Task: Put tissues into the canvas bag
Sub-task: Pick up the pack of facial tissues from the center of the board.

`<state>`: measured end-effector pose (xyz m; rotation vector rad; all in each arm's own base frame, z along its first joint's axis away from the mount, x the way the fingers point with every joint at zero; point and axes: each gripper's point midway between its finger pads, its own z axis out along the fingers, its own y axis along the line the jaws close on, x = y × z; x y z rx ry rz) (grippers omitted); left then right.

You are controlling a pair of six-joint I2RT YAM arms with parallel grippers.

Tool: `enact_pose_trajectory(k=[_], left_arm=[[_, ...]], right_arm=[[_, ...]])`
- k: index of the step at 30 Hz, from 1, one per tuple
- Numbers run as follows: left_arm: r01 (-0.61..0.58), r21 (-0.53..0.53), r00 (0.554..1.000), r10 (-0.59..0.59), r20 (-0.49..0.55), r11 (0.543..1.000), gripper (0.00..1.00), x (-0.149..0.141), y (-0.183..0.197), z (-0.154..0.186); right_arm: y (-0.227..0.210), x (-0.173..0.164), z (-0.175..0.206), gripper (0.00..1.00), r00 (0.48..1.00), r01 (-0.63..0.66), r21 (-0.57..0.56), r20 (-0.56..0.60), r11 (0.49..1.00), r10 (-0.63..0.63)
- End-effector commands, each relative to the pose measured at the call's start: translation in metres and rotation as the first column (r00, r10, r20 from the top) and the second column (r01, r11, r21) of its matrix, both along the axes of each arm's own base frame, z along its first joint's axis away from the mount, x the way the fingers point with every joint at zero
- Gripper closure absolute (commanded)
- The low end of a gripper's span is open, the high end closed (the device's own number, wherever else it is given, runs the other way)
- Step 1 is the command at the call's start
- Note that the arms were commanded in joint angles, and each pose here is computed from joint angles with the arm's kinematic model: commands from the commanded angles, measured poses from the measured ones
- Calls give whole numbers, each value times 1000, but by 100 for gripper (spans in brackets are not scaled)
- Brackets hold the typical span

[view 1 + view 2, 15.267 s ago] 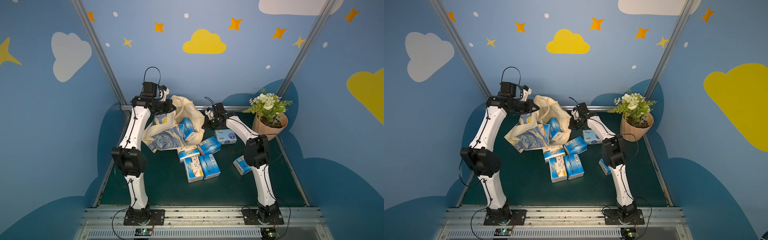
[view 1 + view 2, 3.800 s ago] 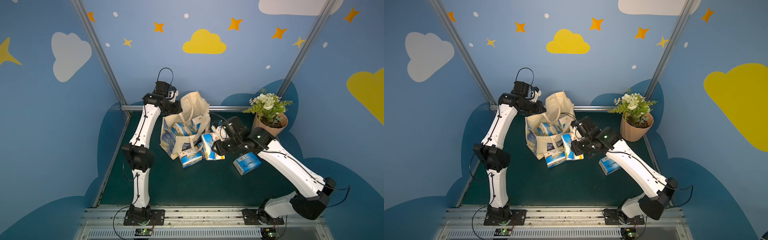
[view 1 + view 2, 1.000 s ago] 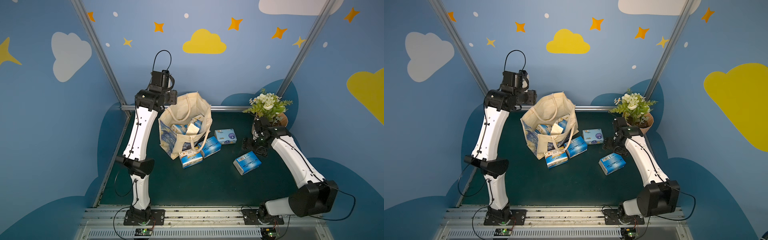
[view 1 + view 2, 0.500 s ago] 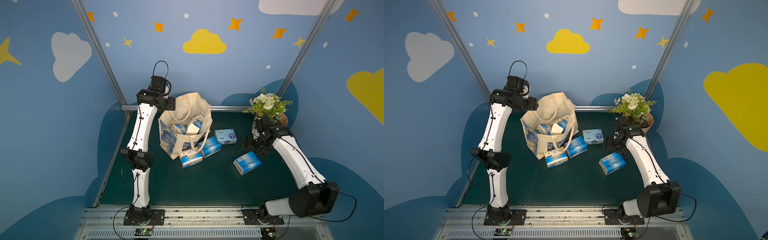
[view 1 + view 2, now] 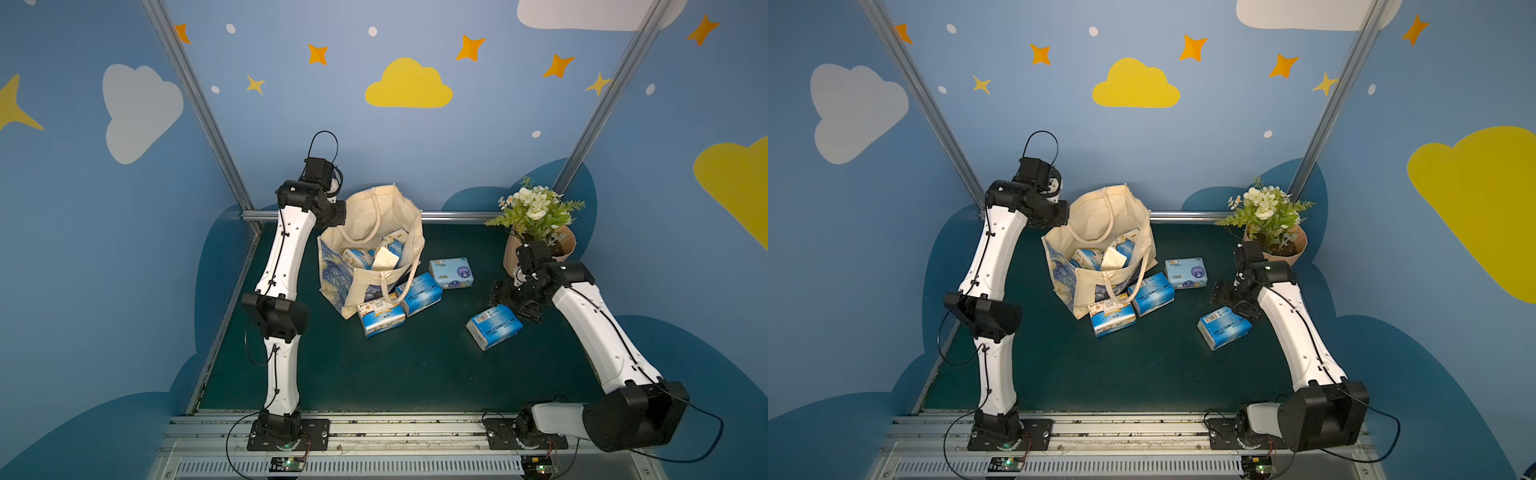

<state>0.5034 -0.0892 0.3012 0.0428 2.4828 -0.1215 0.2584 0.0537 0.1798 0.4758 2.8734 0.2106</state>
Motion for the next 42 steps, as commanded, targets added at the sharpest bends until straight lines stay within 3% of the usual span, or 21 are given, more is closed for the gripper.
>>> enact_pose_trajectory(k=[1, 7, 12, 21, 25, 32, 39, 42], left_arm=[[-5, 26, 1000, 5, -8, 1000, 96, -7, 6, 3], [9, 16, 1000, -8, -17, 1000, 96, -9, 3, 1], [30, -4, 999, -30, -17, 1000, 96, -5, -3, -2], [48, -9, 999, -48, -14, 999, 96, -3, -6, -3], [54, -5, 998, -54, -12, 999, 96, -2, -6, -3], [46, 9, 999, -46, -14, 999, 95, -1, -2, -4], [37, 17, 999, -36, -9, 999, 95, -1, 1, -3], [34, 11, 999, -34, -6, 999, 95, -1, 0, -2]], right_arm=[[-10, -41, -15, 11, 986, 87, -19, -142, 996, -89], [-5, -78, -46, 10, 952, 221, 96, -237, 971, -193], [-8, -53, -68, 10, 927, 346, 193, -219, 918, -303], [-24, -2, -104, 9, 918, 364, 132, -220, 922, -330], [-24, 33, -108, 9, 947, 307, 143, -146, 941, -287], [-10, 85, -100, 9, 995, 103, 192, -39, 976, -97], [23, 98, -102, 9, 995, -74, 337, -37, 939, 92], [32, 98, -98, 8, 983, -161, 321, -29, 933, 179]])
